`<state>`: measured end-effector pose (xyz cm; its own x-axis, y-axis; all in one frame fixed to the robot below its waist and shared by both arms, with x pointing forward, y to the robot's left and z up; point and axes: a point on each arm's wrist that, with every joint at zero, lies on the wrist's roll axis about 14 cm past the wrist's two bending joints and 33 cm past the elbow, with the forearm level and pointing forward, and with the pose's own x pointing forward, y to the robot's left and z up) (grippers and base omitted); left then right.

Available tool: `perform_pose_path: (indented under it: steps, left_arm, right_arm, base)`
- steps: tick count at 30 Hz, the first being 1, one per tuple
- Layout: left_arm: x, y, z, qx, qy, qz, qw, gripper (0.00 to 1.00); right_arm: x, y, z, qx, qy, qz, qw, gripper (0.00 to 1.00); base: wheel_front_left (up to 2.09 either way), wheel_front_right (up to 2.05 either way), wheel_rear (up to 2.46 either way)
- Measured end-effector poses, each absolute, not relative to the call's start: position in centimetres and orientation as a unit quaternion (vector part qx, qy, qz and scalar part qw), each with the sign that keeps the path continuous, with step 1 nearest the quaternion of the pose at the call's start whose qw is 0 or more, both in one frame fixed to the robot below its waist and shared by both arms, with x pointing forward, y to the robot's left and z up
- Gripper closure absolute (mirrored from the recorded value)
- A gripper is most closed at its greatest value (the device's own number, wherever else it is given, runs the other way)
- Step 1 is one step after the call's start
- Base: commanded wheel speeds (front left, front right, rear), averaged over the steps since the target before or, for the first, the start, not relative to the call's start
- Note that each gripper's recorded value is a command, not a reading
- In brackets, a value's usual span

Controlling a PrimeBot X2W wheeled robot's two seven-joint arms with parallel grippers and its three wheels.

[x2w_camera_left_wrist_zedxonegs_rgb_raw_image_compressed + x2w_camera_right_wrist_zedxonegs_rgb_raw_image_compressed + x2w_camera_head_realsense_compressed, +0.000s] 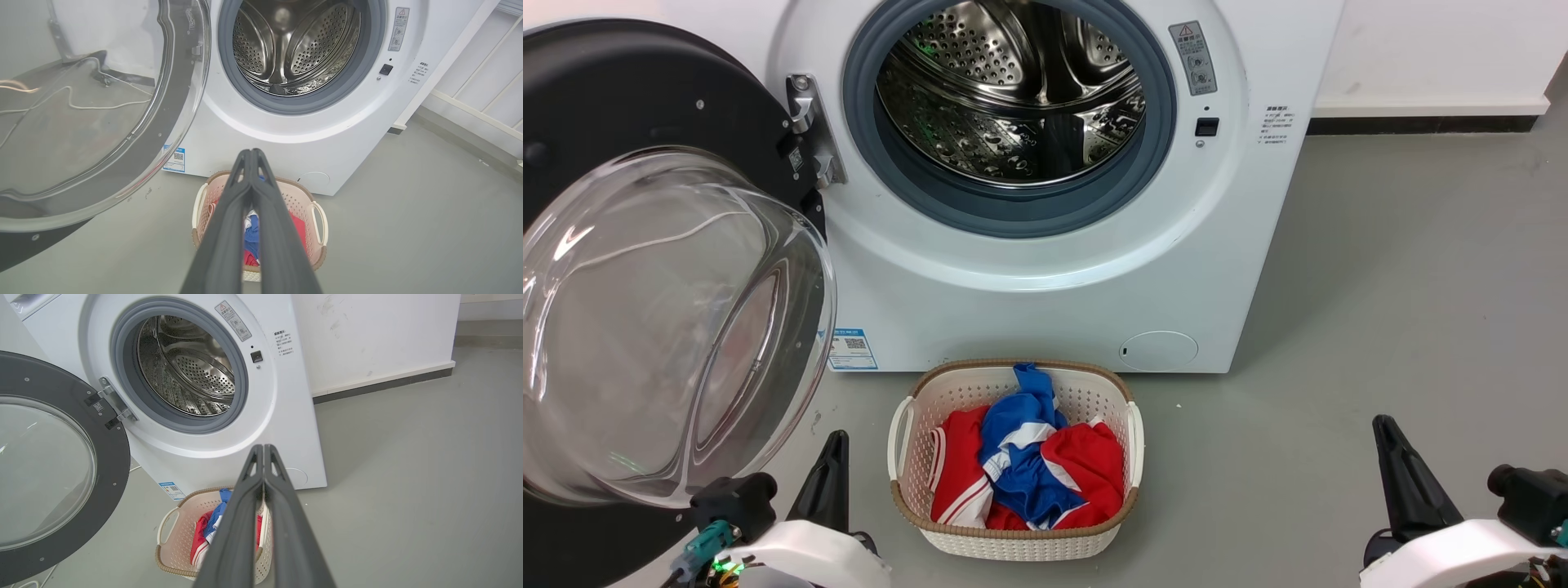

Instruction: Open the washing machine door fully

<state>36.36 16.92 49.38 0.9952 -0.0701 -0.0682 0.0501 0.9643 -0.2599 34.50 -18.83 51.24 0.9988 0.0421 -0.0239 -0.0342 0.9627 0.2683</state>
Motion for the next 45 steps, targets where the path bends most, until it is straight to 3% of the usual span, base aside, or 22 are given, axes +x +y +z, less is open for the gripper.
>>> perform_pose_path:
  steps: [45]
  left_arm:
    - [37.8,18.4,48.9,-0.452,0.067,0.008,0.889,1.00]
  right_arm:
    - [36.6,-19.4,50.6,0.456,0.017,0.006,0.890,1.00]
  base:
    - [0.00,0.00,0.00]
